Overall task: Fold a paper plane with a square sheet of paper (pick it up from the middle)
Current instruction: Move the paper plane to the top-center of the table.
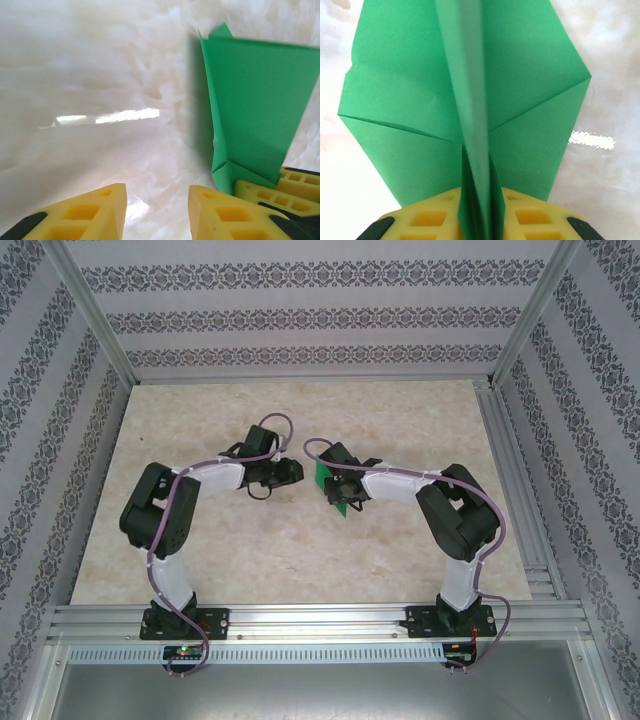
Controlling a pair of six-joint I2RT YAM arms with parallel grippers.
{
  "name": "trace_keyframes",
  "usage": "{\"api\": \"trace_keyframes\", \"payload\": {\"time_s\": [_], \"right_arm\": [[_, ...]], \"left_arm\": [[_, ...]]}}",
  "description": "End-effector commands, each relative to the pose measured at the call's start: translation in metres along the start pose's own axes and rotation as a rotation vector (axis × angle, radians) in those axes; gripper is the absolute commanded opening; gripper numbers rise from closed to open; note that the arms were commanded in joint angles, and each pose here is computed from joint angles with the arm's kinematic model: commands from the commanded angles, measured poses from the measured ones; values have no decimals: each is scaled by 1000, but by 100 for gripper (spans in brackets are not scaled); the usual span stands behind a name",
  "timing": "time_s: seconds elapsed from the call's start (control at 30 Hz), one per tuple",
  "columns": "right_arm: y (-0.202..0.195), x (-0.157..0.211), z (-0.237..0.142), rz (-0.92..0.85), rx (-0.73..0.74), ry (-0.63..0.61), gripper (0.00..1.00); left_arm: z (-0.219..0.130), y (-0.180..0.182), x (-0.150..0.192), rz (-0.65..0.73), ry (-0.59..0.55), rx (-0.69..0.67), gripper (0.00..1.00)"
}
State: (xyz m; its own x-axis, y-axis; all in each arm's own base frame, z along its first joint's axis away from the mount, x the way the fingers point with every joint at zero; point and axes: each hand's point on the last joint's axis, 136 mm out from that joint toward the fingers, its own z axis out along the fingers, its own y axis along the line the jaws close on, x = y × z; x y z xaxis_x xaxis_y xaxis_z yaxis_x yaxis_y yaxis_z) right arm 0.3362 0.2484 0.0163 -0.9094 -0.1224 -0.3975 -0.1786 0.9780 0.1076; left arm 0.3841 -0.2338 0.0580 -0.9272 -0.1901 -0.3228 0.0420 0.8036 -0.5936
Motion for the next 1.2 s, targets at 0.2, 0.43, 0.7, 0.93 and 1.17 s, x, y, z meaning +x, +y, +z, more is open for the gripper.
{"api": "trace_keyframes", "payload": {"time_s": [0.2,0.43,0.7,0.93,1.17], "right_arm": [[-2,-3,4,-47,103,-7,9],[5,-24,-18,-33,85,-83,1],[27,-75,-32,-10,6,-174,0],[35,-116,-12,33,10,-190,2],[33,-130,13,57,53,-168,4]], "left_arm": [[-69,35,-28,-84,-200,-160,55],[-106,58,-28,-93,-294,-300,84],[-151,92,-22,-153,-407,-464,100],[-166,104,-12,-164,-425,-499,100],[-163,105,-9,-162,-407,-495,100]]}}
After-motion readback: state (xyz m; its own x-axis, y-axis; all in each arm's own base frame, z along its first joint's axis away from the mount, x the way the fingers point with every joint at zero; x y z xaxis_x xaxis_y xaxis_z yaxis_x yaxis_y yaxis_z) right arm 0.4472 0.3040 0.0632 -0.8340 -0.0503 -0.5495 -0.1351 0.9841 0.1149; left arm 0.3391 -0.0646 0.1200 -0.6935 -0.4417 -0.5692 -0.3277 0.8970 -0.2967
